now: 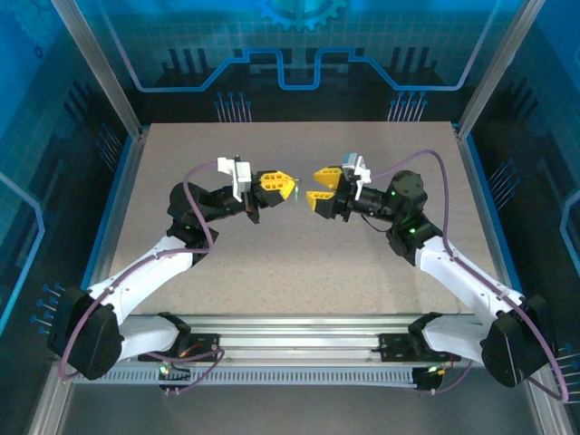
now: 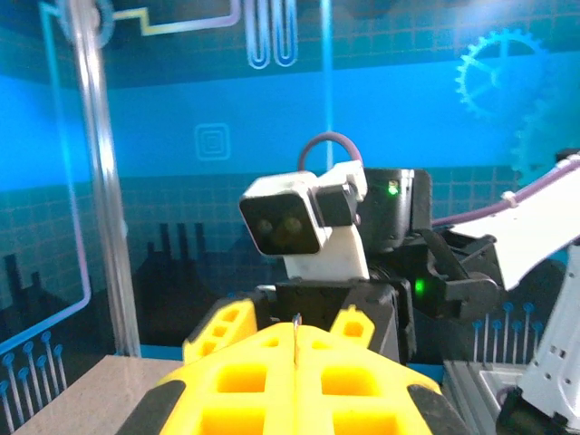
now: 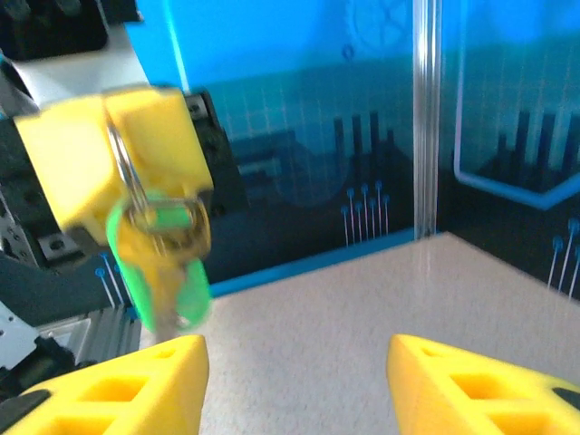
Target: Remove the keys from the keyring
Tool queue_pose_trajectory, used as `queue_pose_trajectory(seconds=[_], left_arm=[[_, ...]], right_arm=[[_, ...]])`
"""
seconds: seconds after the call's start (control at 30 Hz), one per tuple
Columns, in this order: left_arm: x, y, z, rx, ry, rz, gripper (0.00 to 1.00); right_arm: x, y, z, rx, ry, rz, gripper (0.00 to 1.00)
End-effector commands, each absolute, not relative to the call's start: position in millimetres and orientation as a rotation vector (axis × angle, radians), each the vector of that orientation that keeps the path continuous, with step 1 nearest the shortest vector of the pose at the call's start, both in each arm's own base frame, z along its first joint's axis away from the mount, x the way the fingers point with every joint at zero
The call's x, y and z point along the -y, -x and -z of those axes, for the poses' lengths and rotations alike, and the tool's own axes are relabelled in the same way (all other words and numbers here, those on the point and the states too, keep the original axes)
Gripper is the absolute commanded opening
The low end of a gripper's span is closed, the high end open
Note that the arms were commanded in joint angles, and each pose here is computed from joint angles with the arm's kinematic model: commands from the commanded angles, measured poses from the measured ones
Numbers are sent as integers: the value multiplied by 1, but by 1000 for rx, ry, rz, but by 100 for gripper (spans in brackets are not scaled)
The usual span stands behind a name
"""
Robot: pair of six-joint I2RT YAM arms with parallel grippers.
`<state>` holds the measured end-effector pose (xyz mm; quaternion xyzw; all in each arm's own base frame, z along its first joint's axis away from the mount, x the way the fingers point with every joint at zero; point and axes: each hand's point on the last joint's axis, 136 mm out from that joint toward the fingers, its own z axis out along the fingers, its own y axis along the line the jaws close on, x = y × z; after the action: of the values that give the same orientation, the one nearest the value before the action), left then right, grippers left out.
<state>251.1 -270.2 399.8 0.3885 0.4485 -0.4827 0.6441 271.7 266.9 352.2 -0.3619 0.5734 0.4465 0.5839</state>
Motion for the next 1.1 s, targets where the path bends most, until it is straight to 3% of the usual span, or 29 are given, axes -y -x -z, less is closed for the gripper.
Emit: queue_pose_trajectory(seconds=[0.0, 0.43, 0.6, 0.9, 1.07], left_arm=[[275, -240, -411, -905, -985, 1134, 0], [268, -230, -419, -751, -962, 1115, 0], [268, -227, -419, -740, -971, 1111, 0], [268, -226, -418, -741, -965, 1109, 0], [267, -227, -418, -737, -960, 1104, 0]], right_arm=[[-271, -257, -379, -1160, 900, -1072, 57], [-285, -246, -374, -1147, 976, -1137, 61], [-287, -246, -381, -1122, 957, -1167, 57], [-295, -232, -387, -1097, 981, -1231, 58], [-299, -232, -390, -1106, 975, -1247, 51]])
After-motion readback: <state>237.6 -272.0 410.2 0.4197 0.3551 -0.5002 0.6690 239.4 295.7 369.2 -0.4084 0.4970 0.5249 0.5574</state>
